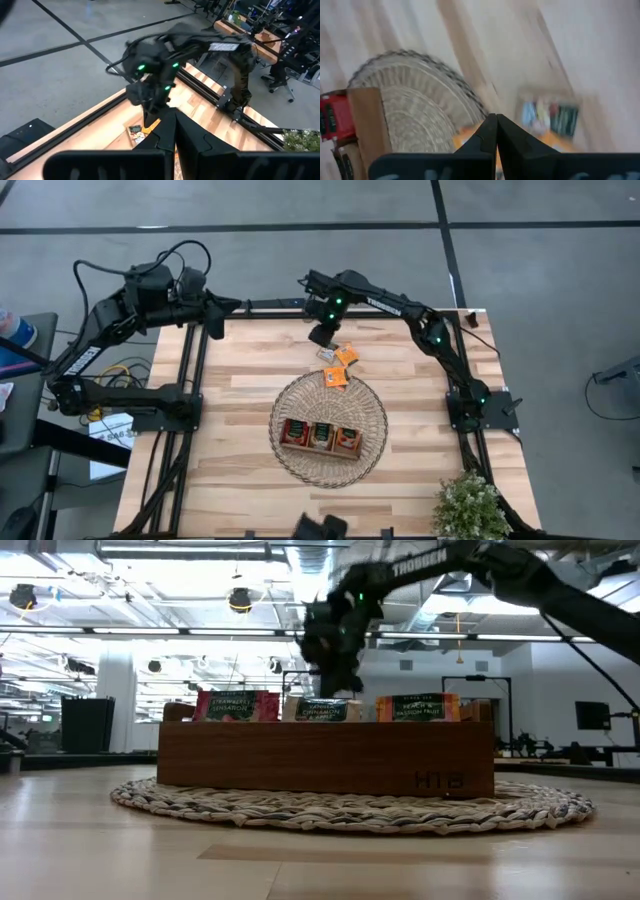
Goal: Pick & Place Tea
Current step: Put the orange tea bag into the right section of the wooden organizer
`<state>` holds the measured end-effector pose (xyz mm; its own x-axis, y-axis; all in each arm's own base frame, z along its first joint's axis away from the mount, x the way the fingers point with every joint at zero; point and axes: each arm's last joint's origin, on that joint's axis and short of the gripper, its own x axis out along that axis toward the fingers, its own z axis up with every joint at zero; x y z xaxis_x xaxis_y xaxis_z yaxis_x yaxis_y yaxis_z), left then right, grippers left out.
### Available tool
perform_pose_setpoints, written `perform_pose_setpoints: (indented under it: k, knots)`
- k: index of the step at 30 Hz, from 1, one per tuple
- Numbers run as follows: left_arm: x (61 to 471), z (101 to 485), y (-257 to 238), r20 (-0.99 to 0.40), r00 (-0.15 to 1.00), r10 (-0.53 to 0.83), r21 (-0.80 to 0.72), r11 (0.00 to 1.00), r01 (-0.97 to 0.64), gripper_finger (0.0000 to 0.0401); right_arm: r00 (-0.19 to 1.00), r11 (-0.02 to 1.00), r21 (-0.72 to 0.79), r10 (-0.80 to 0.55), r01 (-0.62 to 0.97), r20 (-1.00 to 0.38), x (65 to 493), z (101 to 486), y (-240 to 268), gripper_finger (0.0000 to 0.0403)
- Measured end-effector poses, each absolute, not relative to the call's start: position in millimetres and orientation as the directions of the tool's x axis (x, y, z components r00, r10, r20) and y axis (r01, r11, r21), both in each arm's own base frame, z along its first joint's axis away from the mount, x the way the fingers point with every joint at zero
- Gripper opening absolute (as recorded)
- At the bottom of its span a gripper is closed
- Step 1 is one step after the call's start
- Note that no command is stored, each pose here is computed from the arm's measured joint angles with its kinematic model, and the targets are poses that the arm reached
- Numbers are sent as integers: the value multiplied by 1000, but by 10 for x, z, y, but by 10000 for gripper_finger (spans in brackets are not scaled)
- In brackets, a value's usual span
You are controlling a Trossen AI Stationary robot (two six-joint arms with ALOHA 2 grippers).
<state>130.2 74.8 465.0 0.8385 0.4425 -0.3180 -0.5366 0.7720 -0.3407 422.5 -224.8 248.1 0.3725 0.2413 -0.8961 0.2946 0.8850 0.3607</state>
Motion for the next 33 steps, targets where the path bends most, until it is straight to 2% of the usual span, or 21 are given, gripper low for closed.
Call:
perform_pose_setpoints:
  k: [4, 8, 11, 15, 21, 28, 33]
  knots:
    - [1309, 4637, 752, -330, 835, 440, -355, 762, -541, 0, 457, 937, 289, 175, 194, -872, 4327, 2712, -2069, 0]
    - [1329, 4624, 763, -339, 833, 437, -361, 757, -545, 0, 465, 930, 272, 133, 247, -875, 4316, 2779, -2059, 0]
    - [1329, 4622, 763, -341, 832, 437, -373, 750, -547, 0, 383, 914, 255, 122, 317, -916, 4222, 2745, -2085, 0]
    - [1330, 4616, 764, -347, 830, 437, -383, 742, -550, 0, 234, 921, 154, 71, 358, -970, 4114, 2716, -2041, 0]
    - [1325, 4609, 766, -355, 821, 447, -384, 731, -564, 0, 178, 909, 168, 106, 381, -978, 4012, 2719, -1982, 0]
    - [1319, 4597, 769, -367, 808, 461, -360, 731, -580, 0, 273, 860, 205, 80, 468, -959, 3766, 2715, -1856, 0]
    - [1334, 4592, 777, -370, 807, 460, -335, 744, -578, 0, 329, 821, 304, 151, 484, -932, 3614, 2590, -1609, 3]
